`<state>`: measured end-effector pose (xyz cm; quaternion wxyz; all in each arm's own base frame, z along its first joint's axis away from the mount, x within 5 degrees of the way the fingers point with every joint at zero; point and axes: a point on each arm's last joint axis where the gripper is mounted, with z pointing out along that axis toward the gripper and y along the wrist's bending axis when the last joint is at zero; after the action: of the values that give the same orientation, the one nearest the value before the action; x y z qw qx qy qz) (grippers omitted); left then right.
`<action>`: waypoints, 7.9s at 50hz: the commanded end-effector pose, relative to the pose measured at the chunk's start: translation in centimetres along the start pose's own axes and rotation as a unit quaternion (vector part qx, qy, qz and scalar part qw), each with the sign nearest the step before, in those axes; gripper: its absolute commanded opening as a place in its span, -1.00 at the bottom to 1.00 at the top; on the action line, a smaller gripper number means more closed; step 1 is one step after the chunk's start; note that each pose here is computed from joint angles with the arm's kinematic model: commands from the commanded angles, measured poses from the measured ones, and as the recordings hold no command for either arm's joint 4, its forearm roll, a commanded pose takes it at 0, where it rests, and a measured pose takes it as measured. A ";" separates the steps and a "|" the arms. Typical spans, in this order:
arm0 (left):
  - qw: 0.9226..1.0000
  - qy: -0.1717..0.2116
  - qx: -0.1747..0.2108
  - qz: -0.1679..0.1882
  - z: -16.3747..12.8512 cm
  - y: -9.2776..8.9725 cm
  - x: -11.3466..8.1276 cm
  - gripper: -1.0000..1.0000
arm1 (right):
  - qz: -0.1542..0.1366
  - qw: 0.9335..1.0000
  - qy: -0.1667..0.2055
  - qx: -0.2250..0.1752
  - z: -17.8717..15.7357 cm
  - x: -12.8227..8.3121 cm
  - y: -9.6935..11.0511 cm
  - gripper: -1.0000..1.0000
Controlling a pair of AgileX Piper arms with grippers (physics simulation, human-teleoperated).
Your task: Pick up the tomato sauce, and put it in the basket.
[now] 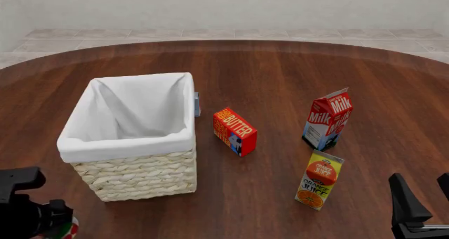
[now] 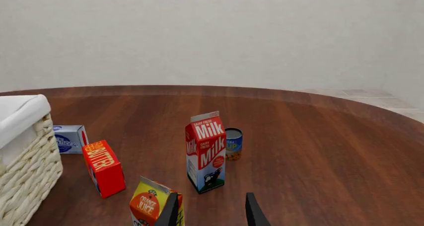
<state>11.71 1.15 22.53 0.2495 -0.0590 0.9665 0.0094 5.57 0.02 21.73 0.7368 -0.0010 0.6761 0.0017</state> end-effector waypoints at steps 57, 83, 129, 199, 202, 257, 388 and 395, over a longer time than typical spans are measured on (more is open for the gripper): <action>0.995 -0.098 0.023 -0.022 -11.9 -0.3 0.0 -1.00 | 0.000 1.000 0.000 0.001 0.0 0.0 0.0 1.00; 0.986 -0.153 0.060 -0.034 -16.2 -0.9 -2.7 -1.00 | 0.000 1.000 0.000 0.001 0.0 0.0 0.0 1.00; 0.969 -0.207 0.123 -0.051 -21.7 -2.4 -8.2 -1.00 | 0.000 1.000 0.000 0.001 0.0 0.0 0.0 1.00; 0.975 -0.175 0.139 -0.008 -15.5 -7.0 -16.5 -1.00 | 0.000 1.000 0.000 0.001 0.0 0.0 0.0 1.00; 0.975 -0.174 0.138 -0.008 -15.3 -7.1 -16.8 -1.00 | 0.000 1.000 0.000 0.001 0.0 0.0 0.0 1.00; 0.984 -0.136 0.104 0.044 -6.8 -8.3 -19.3 -1.00 | 0.000 1.000 0.000 0.001 0.0 0.0 0.0 1.00; 0.990 -0.044 0.088 0.102 5.7 -10.8 -18.2 -1.00 | 0.000 1.000 0.000 0.001 0.0 0.0 0.0 1.00; 0.990 -0.041 0.090 0.100 5.9 -11.1 -18.2 -1.00 | 0.000 1.000 0.000 0.001 0.0 0.0 0.0 1.00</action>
<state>31.59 -7.39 26.92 0.2928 0.0504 0.9534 -0.0520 5.57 0.02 21.73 0.7368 -0.0009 0.6761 0.0017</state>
